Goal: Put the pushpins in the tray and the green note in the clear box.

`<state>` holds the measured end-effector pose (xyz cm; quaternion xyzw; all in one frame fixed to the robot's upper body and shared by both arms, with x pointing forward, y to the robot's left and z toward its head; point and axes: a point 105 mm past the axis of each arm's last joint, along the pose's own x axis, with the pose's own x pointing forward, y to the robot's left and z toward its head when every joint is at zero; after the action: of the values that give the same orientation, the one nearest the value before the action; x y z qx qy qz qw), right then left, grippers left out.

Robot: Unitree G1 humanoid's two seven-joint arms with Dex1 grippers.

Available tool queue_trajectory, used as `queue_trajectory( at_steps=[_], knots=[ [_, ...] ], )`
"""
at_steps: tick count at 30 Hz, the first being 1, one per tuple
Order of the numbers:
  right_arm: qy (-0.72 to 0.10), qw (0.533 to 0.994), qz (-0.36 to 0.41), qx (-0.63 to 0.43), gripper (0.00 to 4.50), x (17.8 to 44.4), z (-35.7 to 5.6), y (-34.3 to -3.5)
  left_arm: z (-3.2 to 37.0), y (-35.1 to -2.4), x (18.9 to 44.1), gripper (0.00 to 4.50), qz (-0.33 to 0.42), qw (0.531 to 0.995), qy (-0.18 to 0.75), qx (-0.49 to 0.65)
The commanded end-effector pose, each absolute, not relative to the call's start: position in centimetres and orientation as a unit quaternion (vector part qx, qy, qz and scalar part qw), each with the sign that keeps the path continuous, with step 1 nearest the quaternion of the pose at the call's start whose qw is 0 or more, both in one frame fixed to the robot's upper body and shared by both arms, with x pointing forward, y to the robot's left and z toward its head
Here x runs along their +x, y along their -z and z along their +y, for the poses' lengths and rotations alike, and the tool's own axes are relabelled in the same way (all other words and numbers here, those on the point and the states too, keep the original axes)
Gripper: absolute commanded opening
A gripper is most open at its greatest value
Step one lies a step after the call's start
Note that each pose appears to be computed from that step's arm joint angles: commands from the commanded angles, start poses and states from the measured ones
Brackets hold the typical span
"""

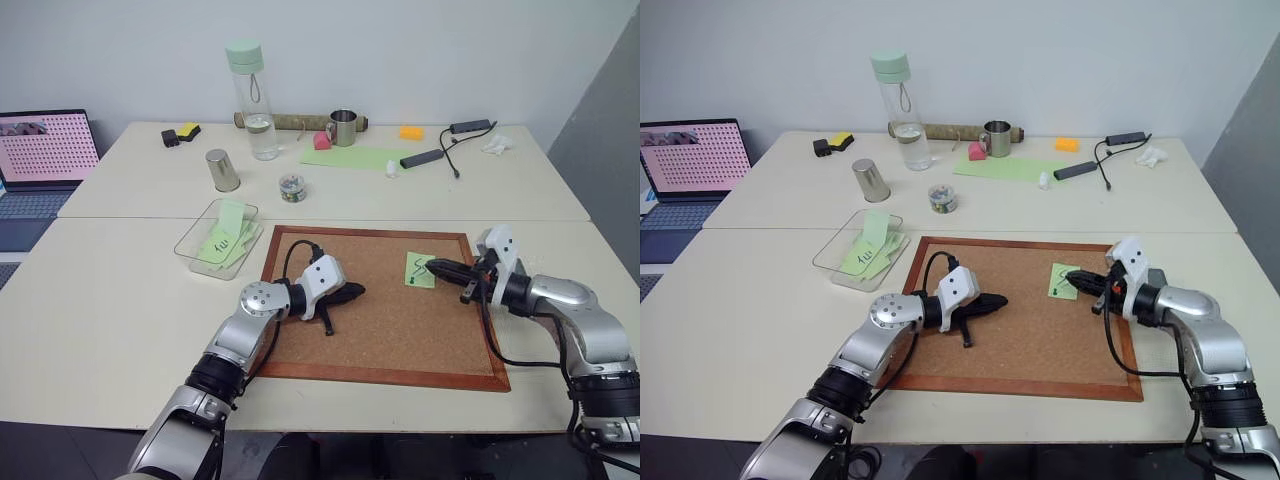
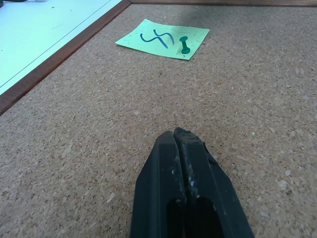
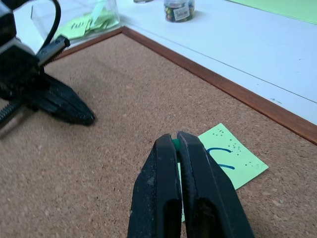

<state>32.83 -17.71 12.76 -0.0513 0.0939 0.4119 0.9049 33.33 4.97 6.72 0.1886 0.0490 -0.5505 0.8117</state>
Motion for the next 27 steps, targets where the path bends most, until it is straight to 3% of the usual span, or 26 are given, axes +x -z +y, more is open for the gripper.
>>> queue_trajectory(
  at_steps=[1, 10, 13, 22, 27],
  knots=[
    [-0.349, 0.932, 0.075, -0.064, 0.0, 33.5, -20.8, -14.7, 5.8, -3.4, 32.5, 0.0, 0.115, 0.803, 0.551, 0.197],
    [-0.207, 0.961, 0.134, -0.125, 0.0, 34.9, -27.4, -12.8, 5.7, -3.5, 32.6, 0.0, 0.112, 0.804, 0.55, 0.197],
    [-0.196, 0.959, 0.151, -0.135, 0.0, 34.9, -28.0, -11.8, 5.7, -3.5, 32.6, 0.0, 0.111, 0.803, 0.551, 0.198],
    [-0.194, 0.959, 0.147, -0.142, 1.95, 35.1, -28.0, -11.5, 5.8, -3.6, 32.7, 0.0, 0.111, 0.803, 0.549, 0.201],
    [-0.215, 0.954, 0.134, -0.157, 3.07, 34.9, -27.6, -13.0, 5.9, -3.6, 32.8, 0.0, 0.111, 0.804, 0.549, 0.202]
  ],
)
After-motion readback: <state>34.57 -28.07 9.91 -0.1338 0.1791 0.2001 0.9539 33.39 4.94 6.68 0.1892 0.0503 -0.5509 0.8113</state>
